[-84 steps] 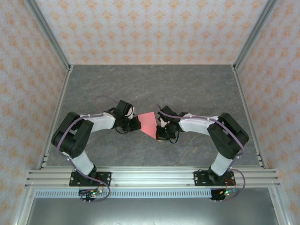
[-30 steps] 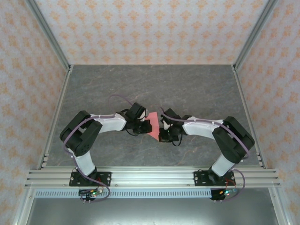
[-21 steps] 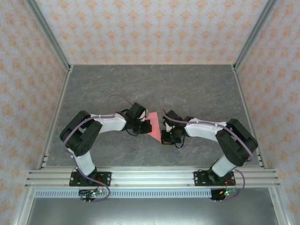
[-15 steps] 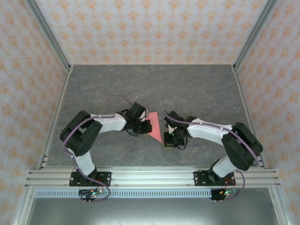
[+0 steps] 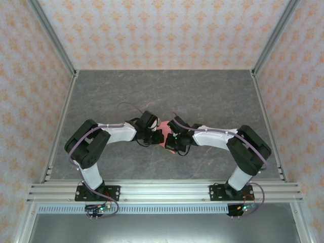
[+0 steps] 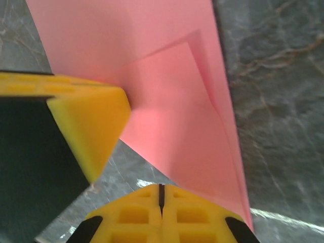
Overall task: Fold a paper plane with a square sheet of paper (fold left side to right side)
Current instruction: Third fold the triangle at the center of the table.
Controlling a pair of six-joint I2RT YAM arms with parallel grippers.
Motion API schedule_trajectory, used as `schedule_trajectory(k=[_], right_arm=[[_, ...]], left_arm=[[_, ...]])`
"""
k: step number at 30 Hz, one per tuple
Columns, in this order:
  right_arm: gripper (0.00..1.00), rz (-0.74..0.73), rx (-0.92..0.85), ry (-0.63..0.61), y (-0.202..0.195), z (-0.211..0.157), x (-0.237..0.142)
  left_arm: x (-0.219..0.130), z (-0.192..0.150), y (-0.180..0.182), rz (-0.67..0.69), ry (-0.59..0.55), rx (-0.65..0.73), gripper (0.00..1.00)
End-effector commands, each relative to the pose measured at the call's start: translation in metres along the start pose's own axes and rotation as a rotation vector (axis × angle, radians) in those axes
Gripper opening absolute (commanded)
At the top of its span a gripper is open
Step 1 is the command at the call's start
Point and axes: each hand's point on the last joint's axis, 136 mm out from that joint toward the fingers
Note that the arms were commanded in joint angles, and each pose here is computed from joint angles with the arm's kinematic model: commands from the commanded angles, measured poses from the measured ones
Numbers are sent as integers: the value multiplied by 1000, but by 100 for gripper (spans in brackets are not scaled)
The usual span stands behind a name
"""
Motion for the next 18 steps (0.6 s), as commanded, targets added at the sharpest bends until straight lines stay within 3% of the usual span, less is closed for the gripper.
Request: schedule_trajectory(k=[1, 8, 18], right_arm=[[0, 19, 36, -70, 14, 17, 3], [0, -29, 64, -61, 1, 13, 13], [0, -132, 164, 13, -53, -31, 17]], left_arm=[[4, -2, 28, 103, -17, -27, 8], [6, -2, 29, 104, -14, -25, 8], [6, -3, 31, 112, -12, -22, 8]])
Point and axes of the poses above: each hand's point on the last joint's axis, 136 mm out from that joint toward the fingers, its own x axis out along the fingers, its own y axis along the line the jaws close on, z = x × y, and after that the axes turned 7 degrees about -x, right-handed
